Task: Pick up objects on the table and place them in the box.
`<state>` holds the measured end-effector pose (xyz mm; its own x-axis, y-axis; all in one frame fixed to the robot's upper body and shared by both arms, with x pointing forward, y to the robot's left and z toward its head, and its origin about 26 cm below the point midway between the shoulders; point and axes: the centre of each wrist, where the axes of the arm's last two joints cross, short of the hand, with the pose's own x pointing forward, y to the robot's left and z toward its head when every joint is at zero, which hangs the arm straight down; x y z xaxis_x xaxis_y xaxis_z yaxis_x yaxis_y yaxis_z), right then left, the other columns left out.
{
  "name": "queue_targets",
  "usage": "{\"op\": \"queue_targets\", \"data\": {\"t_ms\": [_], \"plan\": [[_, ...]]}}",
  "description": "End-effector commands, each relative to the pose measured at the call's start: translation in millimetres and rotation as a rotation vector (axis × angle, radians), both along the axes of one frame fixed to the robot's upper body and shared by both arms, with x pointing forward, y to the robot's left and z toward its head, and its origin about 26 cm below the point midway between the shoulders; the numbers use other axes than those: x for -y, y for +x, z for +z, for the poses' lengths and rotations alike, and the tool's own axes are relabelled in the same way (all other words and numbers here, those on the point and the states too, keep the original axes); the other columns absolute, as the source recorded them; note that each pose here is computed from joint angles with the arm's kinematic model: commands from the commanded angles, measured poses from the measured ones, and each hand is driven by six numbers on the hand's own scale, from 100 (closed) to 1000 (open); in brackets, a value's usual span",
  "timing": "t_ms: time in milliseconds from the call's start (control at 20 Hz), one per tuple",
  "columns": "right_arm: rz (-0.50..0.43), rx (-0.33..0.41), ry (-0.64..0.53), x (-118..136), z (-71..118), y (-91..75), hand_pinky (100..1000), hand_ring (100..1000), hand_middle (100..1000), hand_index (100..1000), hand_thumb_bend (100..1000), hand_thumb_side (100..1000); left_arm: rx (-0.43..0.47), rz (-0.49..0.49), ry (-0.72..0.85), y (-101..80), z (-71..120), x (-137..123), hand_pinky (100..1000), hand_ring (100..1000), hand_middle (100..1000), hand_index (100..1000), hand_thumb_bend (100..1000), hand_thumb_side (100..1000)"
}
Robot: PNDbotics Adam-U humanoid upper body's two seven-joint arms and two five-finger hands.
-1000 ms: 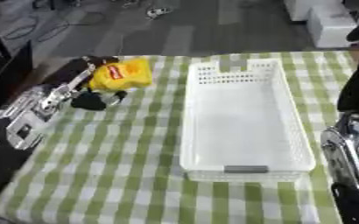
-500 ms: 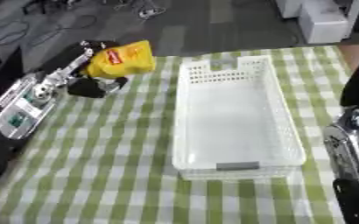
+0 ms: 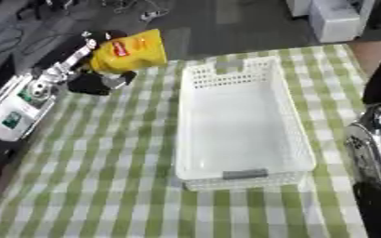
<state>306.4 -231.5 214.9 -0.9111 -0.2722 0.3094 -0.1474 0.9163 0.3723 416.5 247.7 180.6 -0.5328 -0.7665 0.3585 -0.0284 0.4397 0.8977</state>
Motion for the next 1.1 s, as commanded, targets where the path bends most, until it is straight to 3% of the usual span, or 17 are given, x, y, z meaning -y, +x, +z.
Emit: {"op": "queue_targets", "data": {"t_ms": [50,550,1100], "plan": [[0.012,0.033,0.013,-2,9.2,-1.0,347,502,533,629,100,772,0.051,-0.029,-0.007,-1.9,25.4,-1,100,100,100,208,100,479],[0.057,0.051,0.03,-10,17.5,0.6,354,501,532,625,100,765,0.054,-0.138,-0.004,-5.7,25.4,27,100,100,100,207,100,473],[0.11,0.067,0.057,-19,26.8,2.1,360,500,531,624,100,764,0.063,-0.205,0.044,0.5,-0.5,43,100,100,100,210,100,462]]}}
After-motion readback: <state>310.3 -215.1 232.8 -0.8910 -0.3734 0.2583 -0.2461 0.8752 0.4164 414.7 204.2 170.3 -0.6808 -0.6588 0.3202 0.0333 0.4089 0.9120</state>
